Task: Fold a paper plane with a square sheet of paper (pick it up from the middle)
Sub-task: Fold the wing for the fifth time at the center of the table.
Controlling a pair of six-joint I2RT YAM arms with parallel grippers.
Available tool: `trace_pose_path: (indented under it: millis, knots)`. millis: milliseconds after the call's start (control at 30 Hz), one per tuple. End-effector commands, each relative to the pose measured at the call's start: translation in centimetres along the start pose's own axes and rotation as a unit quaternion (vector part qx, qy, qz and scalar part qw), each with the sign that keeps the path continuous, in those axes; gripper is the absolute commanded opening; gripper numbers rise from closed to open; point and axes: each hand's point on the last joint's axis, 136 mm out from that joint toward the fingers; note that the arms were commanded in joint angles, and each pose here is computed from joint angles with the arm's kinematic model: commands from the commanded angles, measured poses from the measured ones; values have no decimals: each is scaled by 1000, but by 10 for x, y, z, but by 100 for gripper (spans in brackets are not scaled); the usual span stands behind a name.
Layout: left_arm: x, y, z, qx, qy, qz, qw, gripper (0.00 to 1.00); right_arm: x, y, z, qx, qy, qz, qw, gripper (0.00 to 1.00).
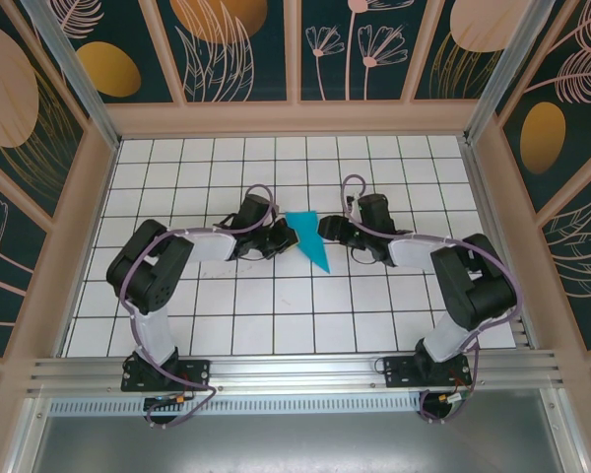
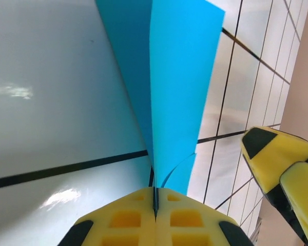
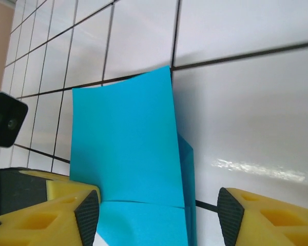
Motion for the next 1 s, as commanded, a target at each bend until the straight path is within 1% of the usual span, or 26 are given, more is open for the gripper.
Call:
trace_pose_path:
  millis: [0, 67, 100, 200, 300, 367, 433, 600, 767, 867, 967]
  knots:
    - [0, -16, -13, -34, -9, 6, 999, 0, 8, -7, -12, -61, -106, 38, 992, 66]
    - [4, -21, -15, -41, -17, 4, 999, 0, 15, -10, -13, -81, -145, 37, 985, 67]
    - [6, -23, -15, -43, -23, 3, 999, 0, 27, -11, -8, -87, -172, 22, 981, 68]
    - [10, -28, -17, -46, -38, 7, 998, 0, 40, -6, 4, -84, -233, 10, 969, 70]
    - [8, -28, -17, -41, -46, 15, 998, 0, 52, -3, 18, -103, -309, 8, 945, 70]
    - [4, -28, -16, -36, -49, 19, 998, 1, 62, -5, 26, -113, -341, -9, 933, 70]
    - [3, -27, -16, -32, -51, 17, 998, 2, 67, -5, 30, -119, -365, -17, 923, 68]
    - [-5, -29, -17, -23, -54, 16, 998, 3, 68, 5, 46, -113, -432, -19, 895, 63]
    - [-10, -33, -18, -17, -57, 17, 998, 3, 76, 14, 60, -114, -486, -30, 866, 61]
    - [-14, -35, -18, -16, -57, 18, 998, 3, 80, 19, 65, -118, -504, -35, 855, 60]
    - [-15, -36, -19, -16, -58, 17, 998, 3, 75, 28, 68, -113, -516, -22, 849, 58]
Point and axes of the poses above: each hand's point on the last joint's axis, 136 mm out from that joint toward the fingers, its own y axis out along the fingers, its own x axis along the line the jaws close on, z = x × y, and after that the axes turned 2 degrees about y, right-handed
